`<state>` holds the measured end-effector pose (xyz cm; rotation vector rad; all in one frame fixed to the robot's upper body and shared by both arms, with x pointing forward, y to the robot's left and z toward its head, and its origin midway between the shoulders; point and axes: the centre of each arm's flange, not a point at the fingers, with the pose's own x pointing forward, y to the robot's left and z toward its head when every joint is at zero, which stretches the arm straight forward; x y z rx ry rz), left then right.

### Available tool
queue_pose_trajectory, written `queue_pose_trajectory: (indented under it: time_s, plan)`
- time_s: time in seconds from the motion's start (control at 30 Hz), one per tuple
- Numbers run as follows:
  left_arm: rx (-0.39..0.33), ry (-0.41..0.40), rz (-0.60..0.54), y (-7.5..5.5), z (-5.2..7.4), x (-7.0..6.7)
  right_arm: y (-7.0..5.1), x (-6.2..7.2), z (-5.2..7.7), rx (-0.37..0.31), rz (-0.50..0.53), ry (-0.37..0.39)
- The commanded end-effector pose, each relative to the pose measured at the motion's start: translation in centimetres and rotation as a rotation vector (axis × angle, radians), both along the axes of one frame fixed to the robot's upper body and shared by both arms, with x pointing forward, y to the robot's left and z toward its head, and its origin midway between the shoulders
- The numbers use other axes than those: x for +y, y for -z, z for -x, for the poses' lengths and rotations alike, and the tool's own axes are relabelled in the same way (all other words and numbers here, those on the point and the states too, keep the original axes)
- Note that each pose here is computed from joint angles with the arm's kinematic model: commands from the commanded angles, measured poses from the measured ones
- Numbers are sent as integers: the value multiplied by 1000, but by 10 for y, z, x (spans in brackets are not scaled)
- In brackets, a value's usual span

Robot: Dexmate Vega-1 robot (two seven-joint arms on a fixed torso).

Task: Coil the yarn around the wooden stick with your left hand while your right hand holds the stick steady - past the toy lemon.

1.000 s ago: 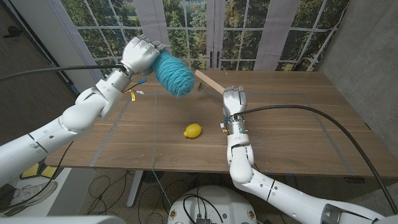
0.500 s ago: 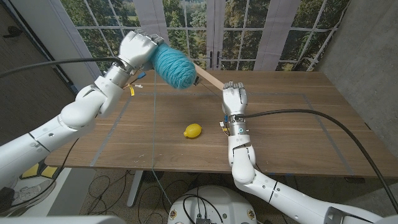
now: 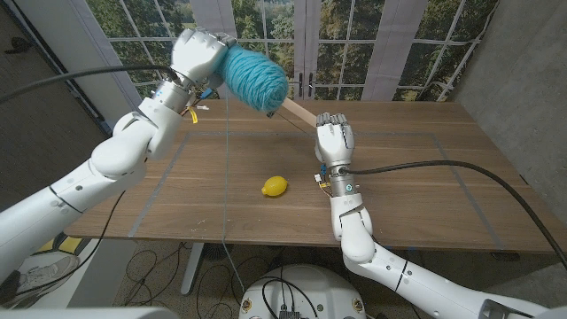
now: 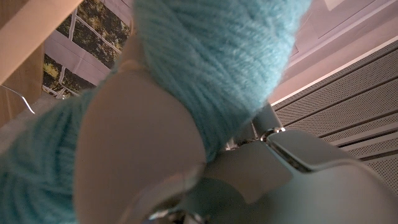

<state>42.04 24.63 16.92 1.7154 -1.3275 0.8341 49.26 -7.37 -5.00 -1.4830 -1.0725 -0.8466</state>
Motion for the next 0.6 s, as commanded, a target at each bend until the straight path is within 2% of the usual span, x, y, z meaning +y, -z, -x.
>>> queue_pose_trajectory:
  time_s: [0.03,0.2,0.33,0.6]
  plan:
    - [20,-49,12,-20,12,-30,5,-13,24,-96,81,-117]
    - [2,-66,-3,-25,22,-43,3,-14,34,-117,117,-144]
    - [-13,-81,-3,-27,29,-48,2,-17,38,-121,137,-168]
    - [-35,-143,-1,-32,39,-51,7,-21,48,-151,166,-224]
